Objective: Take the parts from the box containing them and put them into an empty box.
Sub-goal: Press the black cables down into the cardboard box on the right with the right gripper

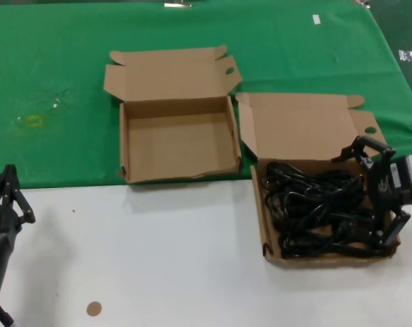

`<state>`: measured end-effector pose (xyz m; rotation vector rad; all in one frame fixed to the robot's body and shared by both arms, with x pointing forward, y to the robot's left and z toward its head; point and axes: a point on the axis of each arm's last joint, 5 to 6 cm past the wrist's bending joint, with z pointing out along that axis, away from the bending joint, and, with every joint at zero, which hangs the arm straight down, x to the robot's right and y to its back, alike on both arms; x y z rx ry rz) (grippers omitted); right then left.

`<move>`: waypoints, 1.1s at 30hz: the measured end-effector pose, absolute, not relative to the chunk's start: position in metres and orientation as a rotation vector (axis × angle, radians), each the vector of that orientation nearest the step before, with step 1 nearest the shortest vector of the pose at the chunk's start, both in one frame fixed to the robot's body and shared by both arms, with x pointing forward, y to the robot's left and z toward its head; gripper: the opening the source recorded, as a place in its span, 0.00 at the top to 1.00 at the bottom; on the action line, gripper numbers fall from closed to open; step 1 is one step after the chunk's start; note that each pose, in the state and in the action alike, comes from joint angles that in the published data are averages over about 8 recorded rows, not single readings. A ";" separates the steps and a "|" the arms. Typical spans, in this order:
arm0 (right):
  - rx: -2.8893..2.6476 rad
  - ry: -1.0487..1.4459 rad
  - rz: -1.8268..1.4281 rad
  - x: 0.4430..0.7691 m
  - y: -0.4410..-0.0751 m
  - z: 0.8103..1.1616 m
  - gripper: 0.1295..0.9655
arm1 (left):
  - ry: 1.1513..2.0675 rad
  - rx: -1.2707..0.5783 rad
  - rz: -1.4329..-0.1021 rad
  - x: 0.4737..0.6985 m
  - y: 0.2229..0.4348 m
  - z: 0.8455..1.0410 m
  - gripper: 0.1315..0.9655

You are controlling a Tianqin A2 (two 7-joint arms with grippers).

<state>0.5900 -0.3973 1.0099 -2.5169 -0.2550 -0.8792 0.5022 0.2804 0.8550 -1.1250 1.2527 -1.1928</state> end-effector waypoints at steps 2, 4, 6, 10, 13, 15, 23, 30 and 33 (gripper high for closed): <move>-2.527 -0.270 -0.867 0.591 -0.397 1.007 0.01 | 1.253 -1.125 -1.193 0.502 0.280 0.855 0.98; -2.534 -0.279 -0.860 0.593 -0.397 1.005 0.01 | 1.253 -1.125 -1.193 0.502 0.280 0.855 0.98; -2.541 -0.284 -0.856 0.595 -0.397 1.003 0.01 | 1.253 -1.125 -1.193 0.502 0.280 0.855 0.98; -2.548 -0.287 -0.853 0.600 -0.397 0.998 0.01 | 1.253 -1.125 -1.193 0.502 0.280 0.855 0.98; -2.550 -0.286 -0.854 0.604 -0.396 0.994 0.04 | 1.253 -1.125 -1.193 0.502 0.280 0.855 0.98; -2.551 -0.285 -0.855 0.608 -0.395 0.992 0.07 | 1.253 -1.125 -1.193 0.502 0.280 0.855 0.98; -2.551 -0.278 -0.868 0.621 -0.392 0.986 0.19 | 1.253 -1.125 -1.193 0.502 0.280 0.855 0.98; -2.562 -0.270 -0.882 0.629 -0.393 0.985 0.27 | 1.253 -1.125 -1.193 0.502 0.280 0.855 0.98; -2.567 -0.267 -0.884 0.630 -0.394 0.984 0.34 | 1.253 -1.125 -1.193 0.502 0.280 0.855 0.98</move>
